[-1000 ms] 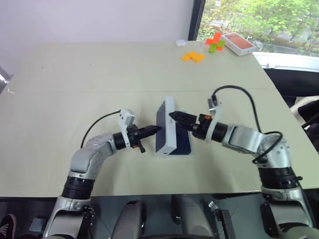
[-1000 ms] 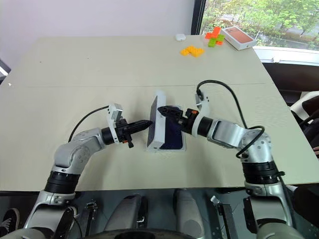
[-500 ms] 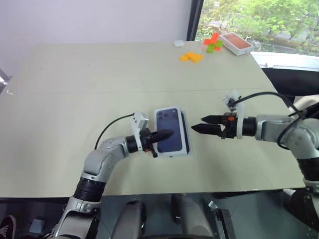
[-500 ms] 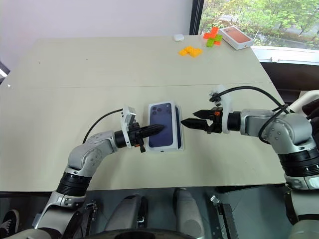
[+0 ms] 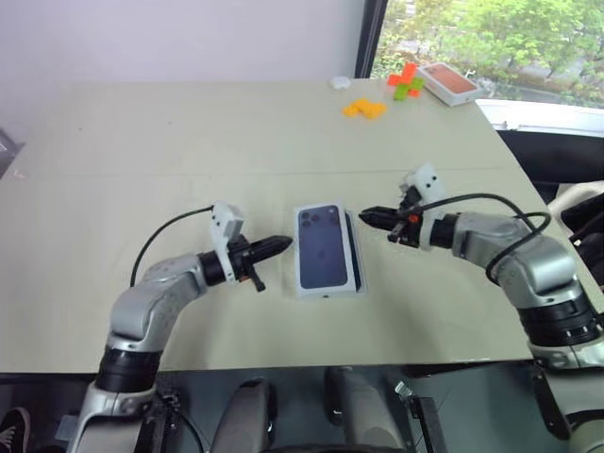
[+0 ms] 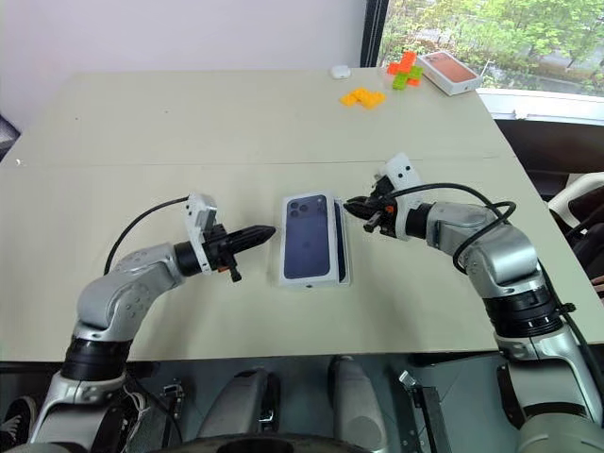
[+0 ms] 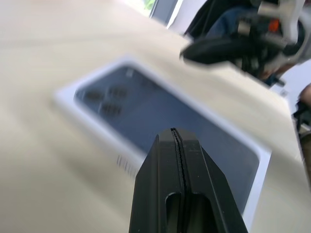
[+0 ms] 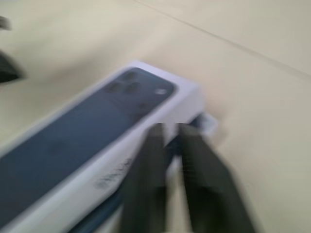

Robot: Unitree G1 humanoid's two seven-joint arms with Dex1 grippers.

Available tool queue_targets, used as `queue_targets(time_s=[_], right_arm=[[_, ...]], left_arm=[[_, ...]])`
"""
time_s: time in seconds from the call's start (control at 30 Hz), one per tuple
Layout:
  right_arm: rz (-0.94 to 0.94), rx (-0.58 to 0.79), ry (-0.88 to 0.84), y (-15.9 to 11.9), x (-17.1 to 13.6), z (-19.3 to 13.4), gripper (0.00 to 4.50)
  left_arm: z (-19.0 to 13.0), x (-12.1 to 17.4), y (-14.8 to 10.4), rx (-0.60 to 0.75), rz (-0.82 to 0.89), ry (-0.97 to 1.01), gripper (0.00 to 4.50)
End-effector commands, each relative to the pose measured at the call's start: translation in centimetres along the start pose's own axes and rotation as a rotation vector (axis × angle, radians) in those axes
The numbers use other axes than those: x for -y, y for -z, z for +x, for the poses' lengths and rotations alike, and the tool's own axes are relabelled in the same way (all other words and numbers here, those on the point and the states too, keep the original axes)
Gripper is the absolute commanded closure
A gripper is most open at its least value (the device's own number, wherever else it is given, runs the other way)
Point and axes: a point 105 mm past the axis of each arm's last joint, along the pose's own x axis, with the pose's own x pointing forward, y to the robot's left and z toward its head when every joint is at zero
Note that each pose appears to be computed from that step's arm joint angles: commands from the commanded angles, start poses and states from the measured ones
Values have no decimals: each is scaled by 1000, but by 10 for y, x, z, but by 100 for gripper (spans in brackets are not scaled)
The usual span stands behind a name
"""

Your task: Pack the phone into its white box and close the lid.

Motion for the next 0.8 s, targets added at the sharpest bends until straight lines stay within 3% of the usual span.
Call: queue_targets(time_s=[0.03, 0.5, 0.8], right_arm=[[-130, 8, 33, -2, -4, 8, 448], [-321, -48, -75, 8, -28, 6, 448], [-355, -84, -93, 14, -27, -2, 448]], left_arm=[[-8, -11, -10, 19, 52, -63, 450], [8, -15, 25, -129, 19, -102, 450], [29, -5, 21, -98, 19, -37, 450]])
